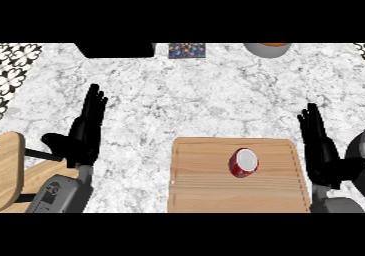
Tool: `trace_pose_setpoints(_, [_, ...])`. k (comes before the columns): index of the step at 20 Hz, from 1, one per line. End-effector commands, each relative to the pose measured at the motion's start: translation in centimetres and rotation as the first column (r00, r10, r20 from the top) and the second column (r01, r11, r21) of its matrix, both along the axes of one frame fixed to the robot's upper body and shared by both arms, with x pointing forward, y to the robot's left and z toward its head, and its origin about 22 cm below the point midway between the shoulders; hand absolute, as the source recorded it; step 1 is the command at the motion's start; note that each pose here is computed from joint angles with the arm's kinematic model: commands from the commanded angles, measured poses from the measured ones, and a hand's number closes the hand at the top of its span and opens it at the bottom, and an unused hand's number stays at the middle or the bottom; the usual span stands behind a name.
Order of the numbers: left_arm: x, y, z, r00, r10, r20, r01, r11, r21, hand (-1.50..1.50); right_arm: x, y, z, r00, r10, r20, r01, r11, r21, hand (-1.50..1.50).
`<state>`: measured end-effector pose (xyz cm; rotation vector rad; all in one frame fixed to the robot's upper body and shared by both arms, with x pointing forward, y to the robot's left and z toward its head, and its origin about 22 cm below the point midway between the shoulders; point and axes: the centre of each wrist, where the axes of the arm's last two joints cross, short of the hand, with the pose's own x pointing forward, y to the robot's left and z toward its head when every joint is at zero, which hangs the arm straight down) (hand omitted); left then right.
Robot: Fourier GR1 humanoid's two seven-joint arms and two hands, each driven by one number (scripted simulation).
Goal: Pick the can from the cutting board and place it in the pot
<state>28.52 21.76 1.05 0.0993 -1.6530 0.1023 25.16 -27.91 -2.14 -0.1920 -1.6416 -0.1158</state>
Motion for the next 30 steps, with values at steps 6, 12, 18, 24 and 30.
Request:
trace_pose_setpoints(6, [-0.8, 1.4, -0.3, 0.999, 0.021, 0.04, -0.024, 0.997, 0.077, 0.0, 3.3, -0.7, 14.3, 0.538, 0.463, 0.704, -0.37, 0.881, -0.295, 1.5])
trace_pose_setpoints(12, [-3.7, 2.3, -0.6, 0.999, -0.02, 0.042, 0.017, 0.997, 0.072, 0.0, -2.4, -6.3, 5.4, 0.697, 0.304, 0.65, -0.087, 0.935, -0.344, -1.5])
trace_pose_setpoints(18, [-5.6, 1.6, 0.3, 0.999, -0.009, 0.047, 0.006, 0.998, 0.057, 0.0, -7.1, -5.3, 7.3, 0.571, 0.412, 0.71, -0.162, 0.904, -0.395, -1.5])
trace_pose_setpoints(24, [-3.9, 0.3, -0.1, 0.998, -0.018, 0.053, 0.016, 0.999, 0.049, 0.0, -8.2, -5.2, 8.9, 0.735, 0.543, 0.405, -0.146, 0.71, -0.689, -1.5])
trace_pose_setpoints(30, [-4.8, 1.9, -0.3, 0.999, -0.043, 0.032, 0.041, 0.998, 0.051, 0.0, -9.8, -5.3, 10.6, 0.822, 0.569, 0.035, -0.269, 0.441, -0.856, -1.5])
